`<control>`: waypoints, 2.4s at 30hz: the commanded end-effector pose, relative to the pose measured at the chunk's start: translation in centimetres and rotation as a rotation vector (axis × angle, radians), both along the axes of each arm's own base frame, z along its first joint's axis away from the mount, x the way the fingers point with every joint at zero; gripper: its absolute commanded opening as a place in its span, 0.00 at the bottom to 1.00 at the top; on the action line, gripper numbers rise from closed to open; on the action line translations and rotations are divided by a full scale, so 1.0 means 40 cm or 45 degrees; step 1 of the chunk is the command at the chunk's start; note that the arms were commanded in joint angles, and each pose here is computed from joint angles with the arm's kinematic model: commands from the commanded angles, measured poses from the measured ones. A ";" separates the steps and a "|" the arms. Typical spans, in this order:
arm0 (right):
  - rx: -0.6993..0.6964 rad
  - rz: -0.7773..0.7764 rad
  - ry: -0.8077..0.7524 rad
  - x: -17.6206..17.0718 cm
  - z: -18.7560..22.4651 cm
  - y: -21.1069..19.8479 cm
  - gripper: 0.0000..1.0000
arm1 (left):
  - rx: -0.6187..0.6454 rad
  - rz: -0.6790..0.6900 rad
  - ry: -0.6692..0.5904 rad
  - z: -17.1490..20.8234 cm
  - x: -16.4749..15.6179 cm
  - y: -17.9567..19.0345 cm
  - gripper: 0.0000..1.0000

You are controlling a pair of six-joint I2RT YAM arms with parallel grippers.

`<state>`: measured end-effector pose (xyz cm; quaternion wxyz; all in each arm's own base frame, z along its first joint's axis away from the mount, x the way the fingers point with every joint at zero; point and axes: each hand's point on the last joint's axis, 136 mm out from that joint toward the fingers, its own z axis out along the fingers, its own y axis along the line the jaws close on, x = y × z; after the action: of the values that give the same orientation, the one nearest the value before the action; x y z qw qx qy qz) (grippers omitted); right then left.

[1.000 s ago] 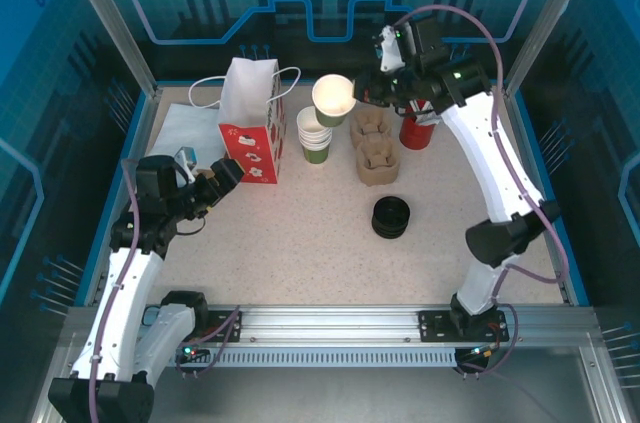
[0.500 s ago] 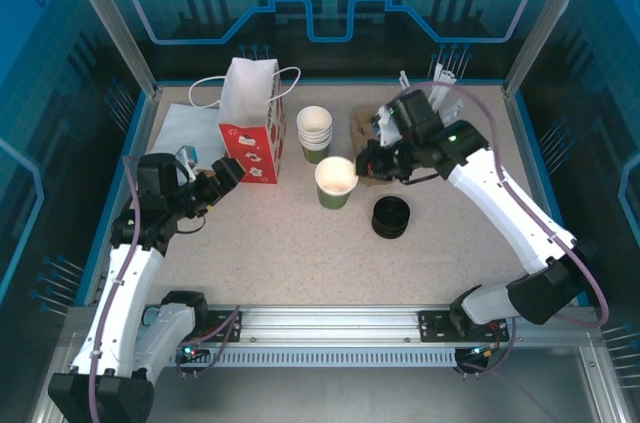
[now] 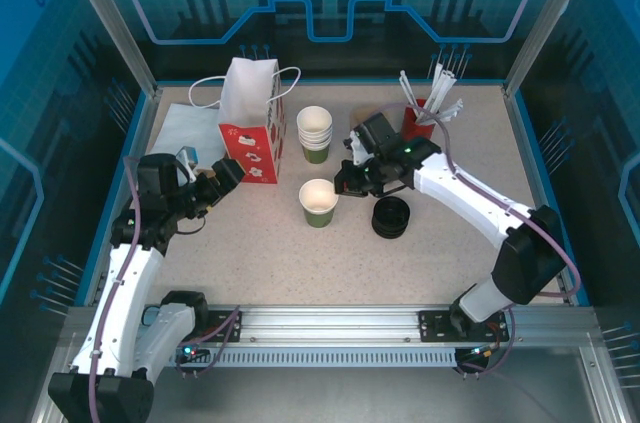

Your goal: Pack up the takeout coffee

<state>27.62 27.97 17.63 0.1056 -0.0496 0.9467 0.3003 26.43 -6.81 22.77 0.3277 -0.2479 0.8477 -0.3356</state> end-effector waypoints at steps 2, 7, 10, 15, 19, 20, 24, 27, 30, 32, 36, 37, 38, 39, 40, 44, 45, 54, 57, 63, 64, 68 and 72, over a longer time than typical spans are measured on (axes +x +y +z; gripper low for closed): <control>-0.036 0.055 -0.039 0.010 -0.051 0.023 0.06 | 0.019 -0.006 -0.031 0.027 -0.001 0.004 0.99; -0.090 0.065 -0.038 0.016 -0.113 0.018 0.06 | 0.018 -0.005 -0.026 0.025 0.000 0.004 0.99; -0.099 0.068 -0.025 0.017 -0.144 0.020 0.07 | 0.014 -0.006 -0.022 0.024 0.000 0.003 0.99; -0.120 0.097 0.004 0.010 -0.176 0.020 0.10 | 0.012 -0.012 -0.023 0.025 -0.002 0.002 0.99; -0.133 0.100 0.002 0.008 -0.173 0.013 0.15 | 0.011 -0.013 -0.023 0.027 -0.003 0.001 0.99; -0.131 0.100 -0.004 0.008 -0.167 0.013 0.18 | 0.010 -0.014 -0.022 0.026 -0.003 0.000 0.99; -0.109 0.100 -0.035 0.010 -0.132 0.015 0.26 | 0.013 -0.021 -0.035 0.035 -0.003 -0.001 0.99; -0.083 0.103 -0.049 0.013 -0.103 0.021 0.31 | 0.014 -0.026 -0.039 0.037 -0.003 -0.002 0.99; -0.061 0.104 -0.081 0.017 -0.066 0.022 0.38 | 0.010 -0.042 -0.049 0.043 -0.004 -0.007 0.99; -0.044 0.094 -0.107 0.021 -0.038 0.019 0.44 | 0.005 -0.053 -0.053 0.045 -0.007 -0.010 0.99; -0.060 0.070 -0.158 0.027 0.016 -0.020 0.53 | -0.029 -0.096 -0.064 0.055 -0.014 -0.027 0.99; -0.083 0.064 -0.172 0.027 0.026 -0.036 0.54 | -0.039 -0.109 -0.062 0.055 -0.014 -0.031 0.99; -0.116 0.054 -0.180 0.026 0.034 -0.059 0.56 | -0.053 -0.123 -0.060 0.056 -0.017 -0.037 0.99; -0.152 0.040 -0.188 0.026 0.039 -0.086 0.57 | -0.068 -0.135 -0.056 0.055 -0.020 -0.043 0.99; -0.178 0.027 -0.192 0.025 0.042 -0.110 0.57 | -0.082 -0.146 -0.050 0.053 -0.022 -0.048 0.99; -0.298 -0.054 -0.183 0.017 0.036 -0.233 0.58 | -0.163 -0.182 0.004 0.031 -0.033 -0.079 0.99; -0.321 -0.071 -0.174 0.012 0.032 -0.260 0.58 | -0.183 -0.188 0.024 0.024 -0.036 -0.087 0.99; -0.406 -0.270 -0.102 -0.041 -0.018 -0.450 0.75 | -0.387 -0.278 0.516 -0.113 -0.110 -0.224 0.99; -0.416 -0.304 -0.081 -0.052 -0.034 -0.481 0.80 | -0.401 -0.316 0.596 -0.142 -0.118 -0.265 0.99; -0.400 -0.329 -0.056 -0.062 -0.057 -0.496 0.82 | -0.470 -0.328 0.628 -0.169 -0.088 -0.311 0.99; -0.398 -0.330 -0.056 -0.062 -0.059 -0.496 0.82 | -0.477 -0.339 0.634 -0.172 -0.083 -0.318 0.99; -0.397 -0.332 -0.057 -0.058 -0.062 -0.497 0.83 | -0.459 -0.375 0.667 -0.186 -0.074 -0.342 0.99; -0.397 -0.334 -0.055 -0.055 -0.062 -0.498 0.83 | -0.472 -0.389 0.685 -0.198 -0.063 -0.359 0.99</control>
<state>25.48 8.21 15.15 0.1540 0.0539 0.9784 0.1265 23.53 -20.07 13.81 -0.0038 -0.2639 0.8642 -0.4284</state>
